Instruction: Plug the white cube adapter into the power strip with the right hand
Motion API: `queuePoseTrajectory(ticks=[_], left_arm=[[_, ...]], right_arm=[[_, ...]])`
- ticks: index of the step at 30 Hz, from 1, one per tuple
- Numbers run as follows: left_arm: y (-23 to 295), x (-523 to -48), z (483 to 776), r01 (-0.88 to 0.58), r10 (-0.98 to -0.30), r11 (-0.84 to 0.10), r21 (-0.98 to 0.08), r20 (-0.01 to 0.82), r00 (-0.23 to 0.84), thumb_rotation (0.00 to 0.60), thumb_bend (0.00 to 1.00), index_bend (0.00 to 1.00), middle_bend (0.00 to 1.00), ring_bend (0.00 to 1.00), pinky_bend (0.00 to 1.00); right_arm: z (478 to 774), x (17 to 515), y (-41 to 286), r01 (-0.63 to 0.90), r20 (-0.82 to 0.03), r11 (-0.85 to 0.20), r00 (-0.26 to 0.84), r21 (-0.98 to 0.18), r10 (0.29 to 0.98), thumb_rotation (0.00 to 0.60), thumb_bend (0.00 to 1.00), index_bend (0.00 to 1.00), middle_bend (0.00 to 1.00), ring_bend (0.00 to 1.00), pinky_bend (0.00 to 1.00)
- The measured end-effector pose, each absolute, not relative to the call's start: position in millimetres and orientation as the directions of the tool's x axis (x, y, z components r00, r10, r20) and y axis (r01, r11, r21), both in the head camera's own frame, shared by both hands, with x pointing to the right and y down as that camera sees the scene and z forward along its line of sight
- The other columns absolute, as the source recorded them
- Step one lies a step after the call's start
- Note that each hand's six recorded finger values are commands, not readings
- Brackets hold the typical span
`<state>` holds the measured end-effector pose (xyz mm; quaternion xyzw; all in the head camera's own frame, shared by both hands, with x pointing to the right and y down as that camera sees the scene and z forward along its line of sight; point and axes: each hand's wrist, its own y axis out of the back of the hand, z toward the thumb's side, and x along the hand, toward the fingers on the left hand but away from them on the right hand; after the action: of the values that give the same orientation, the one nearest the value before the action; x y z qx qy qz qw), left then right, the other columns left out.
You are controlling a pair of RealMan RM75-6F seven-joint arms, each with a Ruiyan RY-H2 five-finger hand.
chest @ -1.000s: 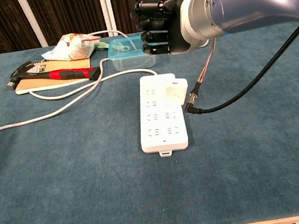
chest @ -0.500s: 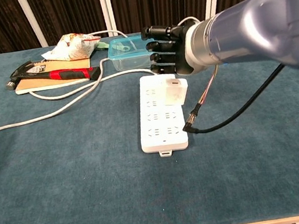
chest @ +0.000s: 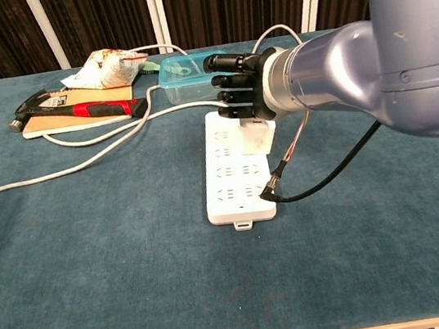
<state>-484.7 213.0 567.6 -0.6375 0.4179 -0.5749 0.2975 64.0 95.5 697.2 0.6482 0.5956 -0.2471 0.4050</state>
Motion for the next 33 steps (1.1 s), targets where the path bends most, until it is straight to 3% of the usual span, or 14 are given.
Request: queuePoseTrajectory(ticks=[33], left_arm=[[212.8, -485.0, 566.8, -0.197, -0.875, -0.473, -0.859, 0.483, -0.008, 0.6, 0.0, 0.0, 0.0, 0.0, 0.0]], right_arm=[[712.8, 59.7, 107.3, 0.963, -0.833, 0.068, 0.189, 0.261, 0.521, 0.6, 0.59, 0.99, 0.89, 0.81, 0.74]])
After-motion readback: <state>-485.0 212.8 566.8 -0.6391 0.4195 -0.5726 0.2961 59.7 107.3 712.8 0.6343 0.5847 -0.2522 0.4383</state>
